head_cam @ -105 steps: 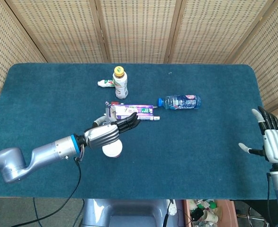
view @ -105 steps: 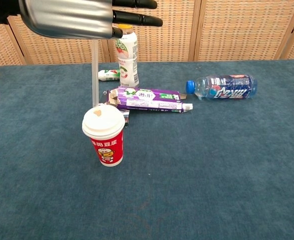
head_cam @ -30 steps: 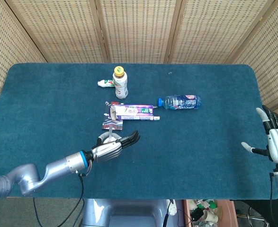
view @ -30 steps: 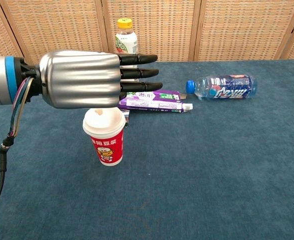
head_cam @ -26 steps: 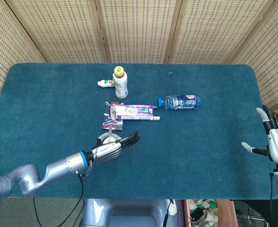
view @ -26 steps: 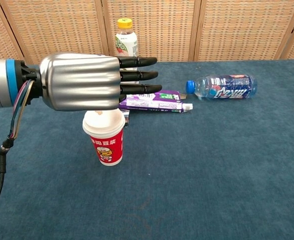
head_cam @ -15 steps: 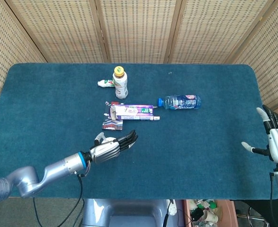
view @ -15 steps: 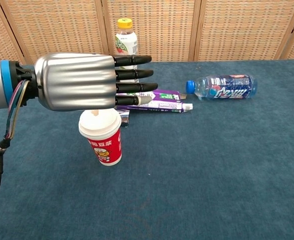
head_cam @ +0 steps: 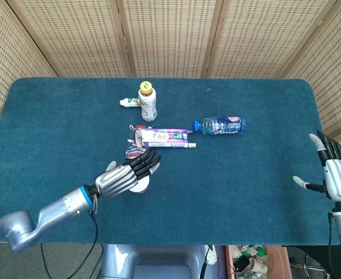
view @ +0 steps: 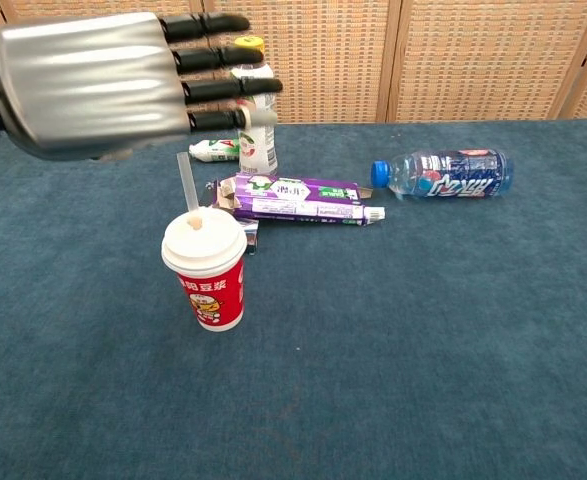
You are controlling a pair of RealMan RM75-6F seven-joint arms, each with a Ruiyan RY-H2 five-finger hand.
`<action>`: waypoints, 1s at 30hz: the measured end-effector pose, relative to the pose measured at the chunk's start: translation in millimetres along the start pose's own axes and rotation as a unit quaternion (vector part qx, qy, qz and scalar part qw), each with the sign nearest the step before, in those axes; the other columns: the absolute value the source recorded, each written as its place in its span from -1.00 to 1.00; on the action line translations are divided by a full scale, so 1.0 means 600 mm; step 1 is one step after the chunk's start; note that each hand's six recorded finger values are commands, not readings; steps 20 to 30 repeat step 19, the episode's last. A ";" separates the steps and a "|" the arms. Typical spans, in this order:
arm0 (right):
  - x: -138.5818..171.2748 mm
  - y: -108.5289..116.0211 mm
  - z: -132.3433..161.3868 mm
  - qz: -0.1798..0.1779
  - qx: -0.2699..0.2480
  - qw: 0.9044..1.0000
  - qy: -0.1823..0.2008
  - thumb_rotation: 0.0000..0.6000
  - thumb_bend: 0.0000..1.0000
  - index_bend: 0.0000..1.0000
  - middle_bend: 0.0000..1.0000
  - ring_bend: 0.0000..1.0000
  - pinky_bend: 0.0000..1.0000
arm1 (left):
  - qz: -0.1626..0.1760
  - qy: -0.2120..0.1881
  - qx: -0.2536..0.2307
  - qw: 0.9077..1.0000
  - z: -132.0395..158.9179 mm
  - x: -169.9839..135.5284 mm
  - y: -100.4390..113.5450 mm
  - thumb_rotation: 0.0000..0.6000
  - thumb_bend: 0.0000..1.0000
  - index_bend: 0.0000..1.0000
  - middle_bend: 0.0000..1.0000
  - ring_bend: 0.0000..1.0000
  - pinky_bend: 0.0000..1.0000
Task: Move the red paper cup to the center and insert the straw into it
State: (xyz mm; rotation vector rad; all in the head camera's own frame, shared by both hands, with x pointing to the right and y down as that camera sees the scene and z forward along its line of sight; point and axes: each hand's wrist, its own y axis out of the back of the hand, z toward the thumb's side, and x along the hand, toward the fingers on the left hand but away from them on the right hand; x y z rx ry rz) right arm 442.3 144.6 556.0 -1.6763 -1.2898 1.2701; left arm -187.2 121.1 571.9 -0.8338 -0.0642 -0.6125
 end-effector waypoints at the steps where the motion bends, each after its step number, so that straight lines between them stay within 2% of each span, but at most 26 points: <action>1: 0.000 -0.001 0.001 0.001 0.000 1.000 0.001 1.00 -1.00 -1.00 -1.00 -1.00 -1.00 | -0.006 0.017 -0.023 1.000 -0.016 -0.009 -0.002 1.00 -0.78 -1.00 -1.00 -1.00 -1.00; 5: 0.002 -0.005 0.010 0.005 0.004 1.000 0.006 1.00 -1.00 -1.00 -1.00 -1.00 -1.00 | -0.035 0.079 -0.094 0.992 -0.065 -0.041 -0.019 1.00 -0.78 -1.00 -1.00 -1.00 -1.00; 8: 0.004 -0.008 0.015 0.010 0.013 1.000 0.007 1.00 -1.00 -1.00 -1.00 -1.00 -1.00 | -0.061 0.136 -0.177 0.973 -0.090 -0.071 -0.040 1.00 -0.78 -1.00 -1.00 -1.00 -1.00; 11: 0.005 -0.010 0.014 0.017 0.024 1.000 -0.002 1.00 -1.00 -1.00 -1.00 -1.00 -1.00 | -0.079 0.205 -0.275 0.936 -0.108 -0.110 -0.063 1.00 -0.78 -1.00 -1.00 -1.00 -1.00; 12: 0.006 -0.011 0.013 0.020 0.027 0.999 -0.006 1.00 -1.00 -1.00 -1.00 -1.00 -1.00 | -0.088 0.236 -0.315 0.915 -0.112 -0.129 -0.074 1.00 -0.78 -1.00 -1.00 -1.00 -1.00; 14: 0.007 -0.014 0.010 0.027 0.035 0.999 -0.017 1.00 -1.00 -1.00 -1.00 -1.00 -1.00 | -0.105 0.280 -0.368 0.880 -0.111 -0.160 -0.093 1.00 -0.78 -1.00 -1.00 -1.00 -1.00; 15: 0.008 -0.015 0.009 0.030 0.039 0.999 -0.022 1.00 -1.00 -1.00 -1.00 -1.00 -1.00 | -0.119 0.306 -0.395 0.858 -0.107 -0.179 -0.105 1.00 -0.78 -1.00 -1.00 -1.00 -1.00; 17: 0.008 -0.015 0.006 0.032 0.052 0.998 -0.031 1.00 -1.00 -1.00 -1.00 -1.00 -1.00 | -0.146 0.337 -0.424 0.828 -0.094 -0.207 -0.123 1.00 -0.78 -1.00 -1.00 -1.00 -1.00; 18: 0.008 -0.014 0.005 0.031 0.059 0.997 -0.036 1.00 -1.00 -1.00 -1.00 -1.00 -1.00 | -0.169 0.355 -0.440 0.807 -0.082 -0.225 -0.135 1.00 -0.78 -1.00 -1.00 -1.00 -1.00; 19: 0.008 -0.014 0.005 0.030 0.067 0.997 -0.040 1.00 -1.00 -1.00 -1.00 -1.00 -1.00 | -0.186 0.369 -0.451 0.791 -0.071 -0.240 -0.143 1.00 -0.78 -1.00 -1.00 -1.00 -1.00; 30: 0.008 -0.014 0.005 0.030 0.067 0.997 -0.040 1.00 -1.00 -1.00 -1.00 -1.00 -1.00 | -0.186 0.369 -0.451 0.791 -0.071 -0.240 -0.143 1.00 -0.78 -1.00 -1.00 -1.00 -1.00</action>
